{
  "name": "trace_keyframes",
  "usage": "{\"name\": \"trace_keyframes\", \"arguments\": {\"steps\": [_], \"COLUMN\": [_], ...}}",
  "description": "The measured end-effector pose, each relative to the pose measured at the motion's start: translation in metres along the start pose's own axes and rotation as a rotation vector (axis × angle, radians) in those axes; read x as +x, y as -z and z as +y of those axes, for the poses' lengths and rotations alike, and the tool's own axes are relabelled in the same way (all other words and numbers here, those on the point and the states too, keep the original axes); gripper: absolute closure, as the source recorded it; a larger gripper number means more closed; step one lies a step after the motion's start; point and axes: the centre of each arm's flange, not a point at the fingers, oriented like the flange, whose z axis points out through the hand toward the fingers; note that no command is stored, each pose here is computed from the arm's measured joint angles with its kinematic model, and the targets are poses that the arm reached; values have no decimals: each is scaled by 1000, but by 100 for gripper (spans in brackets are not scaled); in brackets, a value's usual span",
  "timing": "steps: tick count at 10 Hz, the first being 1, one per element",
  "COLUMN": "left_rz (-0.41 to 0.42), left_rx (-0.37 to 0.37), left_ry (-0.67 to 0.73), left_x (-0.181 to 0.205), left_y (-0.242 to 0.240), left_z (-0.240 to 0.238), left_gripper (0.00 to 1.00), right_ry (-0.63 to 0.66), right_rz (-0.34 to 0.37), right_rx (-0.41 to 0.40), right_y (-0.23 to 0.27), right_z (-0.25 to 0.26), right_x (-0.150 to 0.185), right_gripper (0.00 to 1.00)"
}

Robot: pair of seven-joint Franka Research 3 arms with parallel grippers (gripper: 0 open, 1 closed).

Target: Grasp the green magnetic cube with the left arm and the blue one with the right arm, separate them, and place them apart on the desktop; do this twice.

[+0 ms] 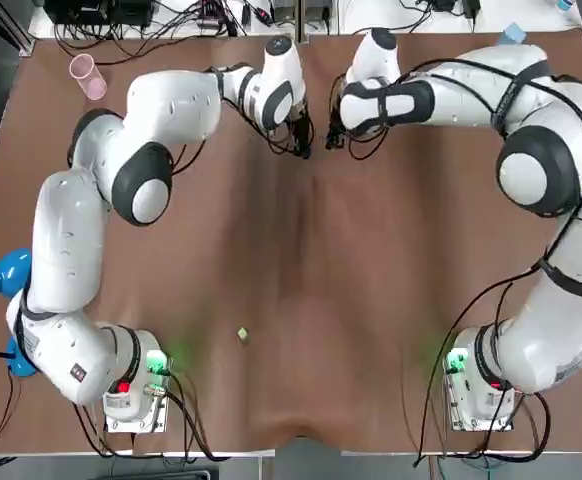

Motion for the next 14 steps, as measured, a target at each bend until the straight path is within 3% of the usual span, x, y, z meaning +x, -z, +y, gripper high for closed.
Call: {"name": "trace_keyframes", "arguments": {"steps": [5, 8, 11, 13, 14], "left_rz": [7, -17, -20, 5, 28], "left_rx": [40, 75, 58, 32, 17], "left_ry": [-44, -52, -39, -52, -66], "left_x": [-27, -54, -46, -28, -13], "left_y": [-19, -42, -39, -16, 11], "left_z": [-28, -57, -49, -29, -14], "left_gripper": [76, 75, 35, 6, 0], "right_ry": [413, 626, 949, 1076, 1144], "right_rz": [88, 106, 90, 83, 77], "right_rx": [-131, -223, -313, -356, -365], "right_y": [23, 30, 11, -3, -8], "right_z": [71, 144, 212, 243, 254], "right_x": [44, 21, -8, -12, -11], "right_gripper": [77, 77, 77, 77, 77]}}
